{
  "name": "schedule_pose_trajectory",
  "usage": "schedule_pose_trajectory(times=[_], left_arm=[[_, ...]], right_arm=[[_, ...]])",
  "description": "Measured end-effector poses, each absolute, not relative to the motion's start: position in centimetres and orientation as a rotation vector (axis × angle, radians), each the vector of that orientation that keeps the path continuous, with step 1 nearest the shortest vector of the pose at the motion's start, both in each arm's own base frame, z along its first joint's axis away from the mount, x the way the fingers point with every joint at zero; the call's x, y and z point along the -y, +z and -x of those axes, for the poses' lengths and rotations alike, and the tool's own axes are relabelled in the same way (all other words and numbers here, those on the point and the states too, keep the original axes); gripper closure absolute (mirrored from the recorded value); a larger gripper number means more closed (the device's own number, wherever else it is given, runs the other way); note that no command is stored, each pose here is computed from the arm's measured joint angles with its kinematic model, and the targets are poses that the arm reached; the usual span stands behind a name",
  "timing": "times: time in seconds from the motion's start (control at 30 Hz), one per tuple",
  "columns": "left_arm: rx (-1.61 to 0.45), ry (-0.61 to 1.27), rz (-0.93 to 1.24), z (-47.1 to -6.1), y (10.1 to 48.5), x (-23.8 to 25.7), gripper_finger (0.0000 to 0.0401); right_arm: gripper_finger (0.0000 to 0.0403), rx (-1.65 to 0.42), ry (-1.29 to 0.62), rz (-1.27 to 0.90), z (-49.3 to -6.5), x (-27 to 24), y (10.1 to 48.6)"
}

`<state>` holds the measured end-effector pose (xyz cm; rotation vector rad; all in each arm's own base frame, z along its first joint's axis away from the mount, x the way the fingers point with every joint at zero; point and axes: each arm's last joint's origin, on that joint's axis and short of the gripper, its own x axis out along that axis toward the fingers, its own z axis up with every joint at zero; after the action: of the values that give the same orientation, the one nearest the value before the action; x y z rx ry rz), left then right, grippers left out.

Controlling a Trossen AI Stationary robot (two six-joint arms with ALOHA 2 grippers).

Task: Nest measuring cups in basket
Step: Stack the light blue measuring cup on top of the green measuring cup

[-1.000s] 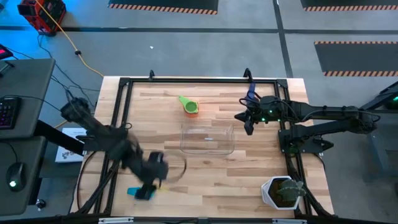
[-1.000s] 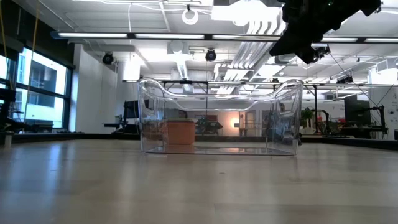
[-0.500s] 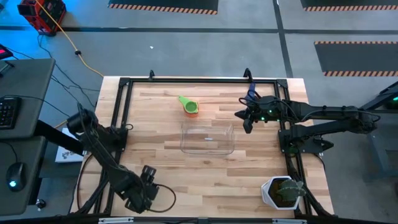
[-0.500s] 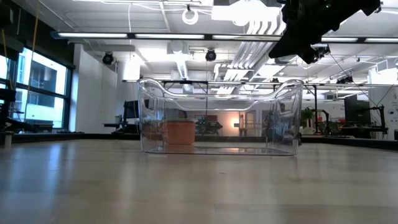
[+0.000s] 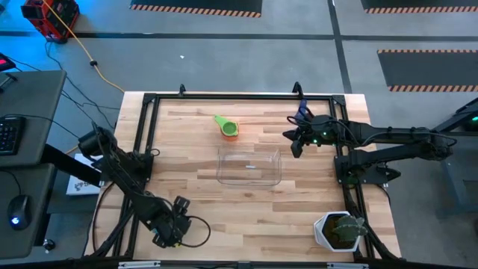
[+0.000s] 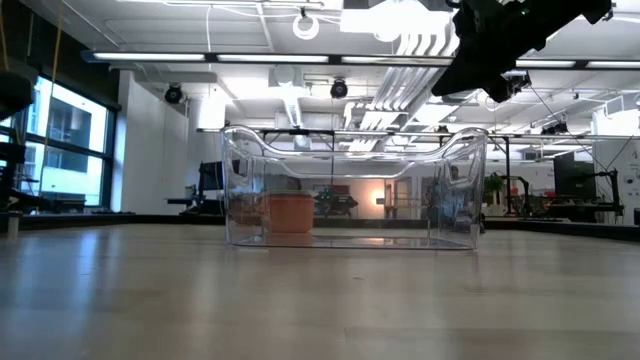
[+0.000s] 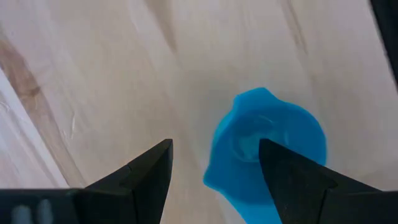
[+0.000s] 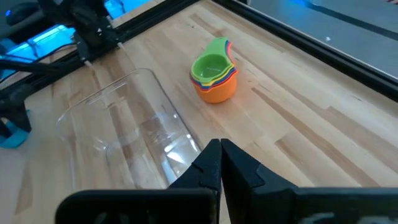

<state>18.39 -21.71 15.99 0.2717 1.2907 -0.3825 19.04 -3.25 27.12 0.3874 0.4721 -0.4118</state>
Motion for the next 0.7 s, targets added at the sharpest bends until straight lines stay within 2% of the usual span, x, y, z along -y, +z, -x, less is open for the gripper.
schedule_pose_trajectory(times=[0.1,0.2,0.33,0.57,0.63,0.7], left_arm=[[-1.293,-0.372,-0.265,-18.48,15.59,21.35,0.0176],[-1.299,-0.357,-0.255,-18.58,15.32,21.02,0.0196],[-1.286,-0.369,-0.248,-18.68,15.34,21.13,0.0251],[-1.27,-0.4,-0.204,-18.87,15.45,21.49,0.0375],[-1.276,-0.416,-0.191,-18.87,15.47,21.56,0.0392],[-1.291,-0.424,-0.172,-18.86,15.47,21.57,0.0389]], right_arm=[[0.0403,-0.469,-0.427,-0.386,-19.02,3.29,27.11],[0.0403,-0.471,-0.427,-0.386,-19.01,3.29,27.1],[0.0403,-0.477,-0.428,-0.385,-18.98,3.28,27.05],[0.0403,-0.493,-0.431,-0.384,-18.9,3.27,26.92],[0.0403,-0.493,-0.431,-0.384,-18.9,3.27,26.92],[0.0403,-0.494,-0.431,-0.383,-18.9,3.27,26.91]])
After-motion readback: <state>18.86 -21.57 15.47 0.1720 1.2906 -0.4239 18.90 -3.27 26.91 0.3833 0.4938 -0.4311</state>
